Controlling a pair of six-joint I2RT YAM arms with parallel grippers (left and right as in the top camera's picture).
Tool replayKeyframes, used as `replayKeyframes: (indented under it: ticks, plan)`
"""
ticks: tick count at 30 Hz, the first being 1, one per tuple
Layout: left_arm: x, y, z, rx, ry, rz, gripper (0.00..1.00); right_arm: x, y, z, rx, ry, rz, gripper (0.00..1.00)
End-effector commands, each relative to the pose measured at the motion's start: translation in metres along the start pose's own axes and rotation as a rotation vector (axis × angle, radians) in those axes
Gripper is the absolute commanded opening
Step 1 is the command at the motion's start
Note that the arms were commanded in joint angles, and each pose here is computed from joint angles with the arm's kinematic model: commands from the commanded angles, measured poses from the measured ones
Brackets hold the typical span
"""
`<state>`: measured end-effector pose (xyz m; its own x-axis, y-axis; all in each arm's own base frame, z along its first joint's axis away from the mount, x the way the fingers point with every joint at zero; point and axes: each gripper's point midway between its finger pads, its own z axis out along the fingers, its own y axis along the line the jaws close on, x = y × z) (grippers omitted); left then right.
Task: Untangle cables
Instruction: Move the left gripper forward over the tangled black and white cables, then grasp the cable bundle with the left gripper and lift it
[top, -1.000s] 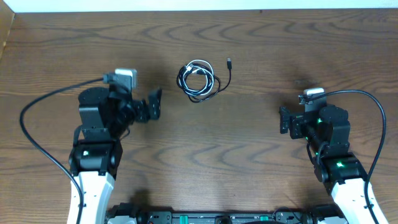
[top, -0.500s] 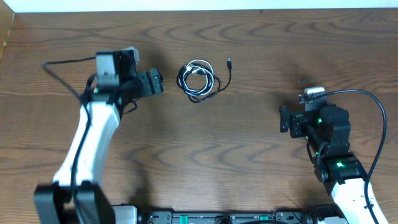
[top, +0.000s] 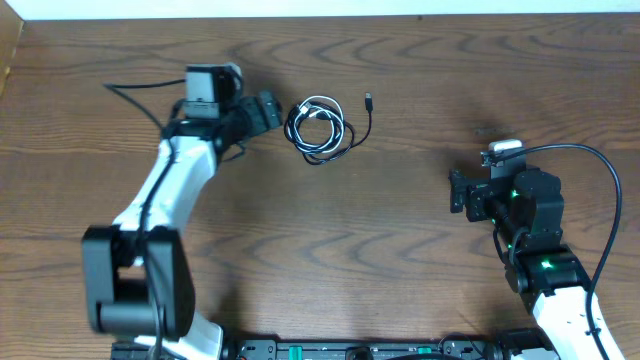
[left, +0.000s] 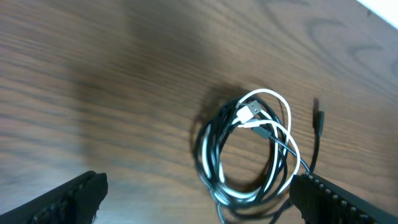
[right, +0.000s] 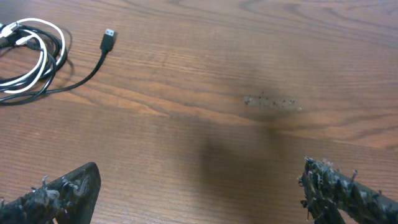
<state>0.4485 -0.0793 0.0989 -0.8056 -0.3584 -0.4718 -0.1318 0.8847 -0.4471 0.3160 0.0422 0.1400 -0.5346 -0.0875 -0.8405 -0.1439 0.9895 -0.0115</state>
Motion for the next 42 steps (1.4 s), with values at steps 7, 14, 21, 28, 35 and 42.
replayKeyframes:
  ticks: [7, 14, 21, 28, 35, 42]
  plan:
    - [0.051, -0.010, 0.062, -0.064, 0.114, -0.126, 0.99, -0.009, 0.000, -0.002, 0.005, -0.019, 0.008, 0.99]
    - [0.081, -0.012, 0.080, -0.102, 0.181, -0.114, 0.67, -0.010, 0.000, -0.002, 0.005, -0.023, 0.008, 0.99]
    - [0.100, -0.008, 0.077, -0.158, 0.235, -0.099, 0.20, -0.010, 0.000, -0.002, 0.005, -0.023, 0.008, 0.99]
    - [0.114, -0.011, 0.055, -0.145, 0.320, 0.123, 0.08, -0.015, 0.025, -0.004, -0.147, -0.046, 0.005, 0.99]
    - [0.149, -0.055, 0.033, -0.007, 0.422, 0.420, 0.08, -0.023, 0.059, -0.005, -0.347, -0.078, -0.005, 0.99]
    - [0.192, -0.090, 0.025, 0.080, 0.511, 0.517, 0.10, -0.019, 0.072, 0.003, -0.431, -0.051, 0.061, 0.99]
